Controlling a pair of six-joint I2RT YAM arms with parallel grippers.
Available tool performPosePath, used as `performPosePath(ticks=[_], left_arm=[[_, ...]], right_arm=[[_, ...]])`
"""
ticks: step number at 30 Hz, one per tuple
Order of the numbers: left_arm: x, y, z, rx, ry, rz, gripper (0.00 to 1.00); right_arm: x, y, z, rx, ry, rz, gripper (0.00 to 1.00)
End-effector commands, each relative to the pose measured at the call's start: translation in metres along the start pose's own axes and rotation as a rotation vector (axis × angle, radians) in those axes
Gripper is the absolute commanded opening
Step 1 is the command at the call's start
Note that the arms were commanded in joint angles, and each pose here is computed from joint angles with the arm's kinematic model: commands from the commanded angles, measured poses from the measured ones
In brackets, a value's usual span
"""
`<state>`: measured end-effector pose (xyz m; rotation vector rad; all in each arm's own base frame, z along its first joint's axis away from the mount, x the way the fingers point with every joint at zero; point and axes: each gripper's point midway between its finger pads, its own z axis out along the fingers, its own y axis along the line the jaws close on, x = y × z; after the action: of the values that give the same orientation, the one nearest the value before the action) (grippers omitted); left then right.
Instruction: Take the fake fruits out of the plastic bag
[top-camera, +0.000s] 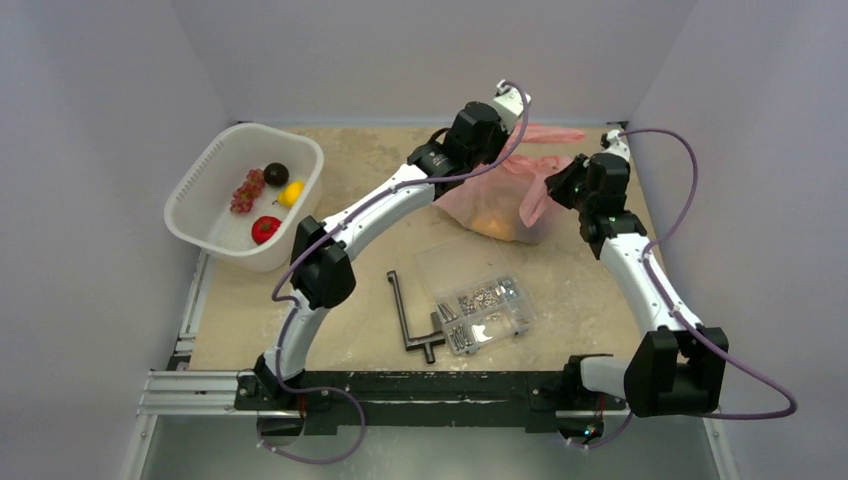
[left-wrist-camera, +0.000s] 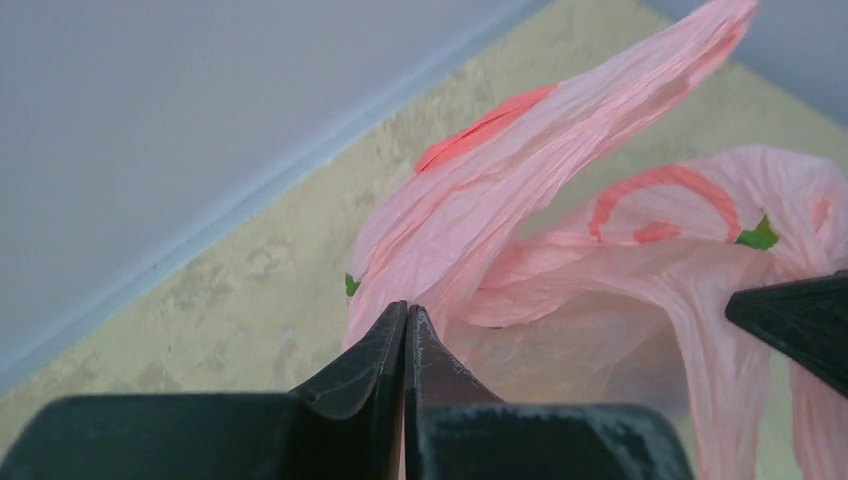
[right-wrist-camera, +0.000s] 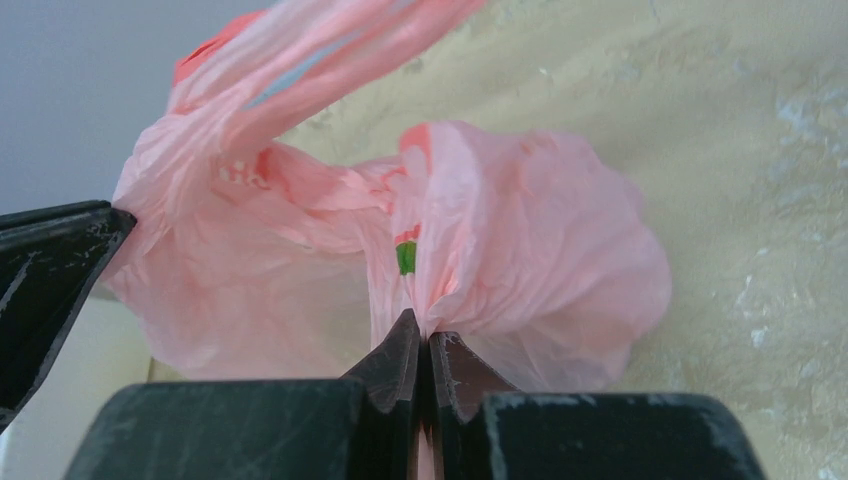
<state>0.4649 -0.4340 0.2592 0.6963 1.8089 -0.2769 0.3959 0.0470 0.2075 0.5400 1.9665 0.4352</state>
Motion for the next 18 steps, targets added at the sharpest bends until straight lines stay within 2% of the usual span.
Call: performPosePath(ticks=[1,4,9,14,18], left_arm=[[-0.114,0.02,-0.01,-0.002,-0.372,-0.073,0.0],[-0.136,0.038,-0.006,0.016,-0.46,-0.147,0.0],[-0.151,0.082,0.001,-0.012,-0.558,-0.304,0.0],[-0.129,0.105,0.015,-0.003,-0.509,-0.406,0.0],[-0.081,0.11,0.031,0.018,-0.398,-0.422,0.0]], right_arm=[[-0.061,0.014,-0.012,-0.001,-0.161,-0.007,0.0],[-0.068,0.018,-0.006,-0.03,-0.152,-0.026,0.0],[-0.098,0.016,-0.003,-0.066,-0.205,-0.064,0.0],[-0.109,0.026,0.003,-0.096,-0.19,-0.124,0.0],[-0.07,0.03,0.002,-0.193,-0.096,-0.143,0.0]])
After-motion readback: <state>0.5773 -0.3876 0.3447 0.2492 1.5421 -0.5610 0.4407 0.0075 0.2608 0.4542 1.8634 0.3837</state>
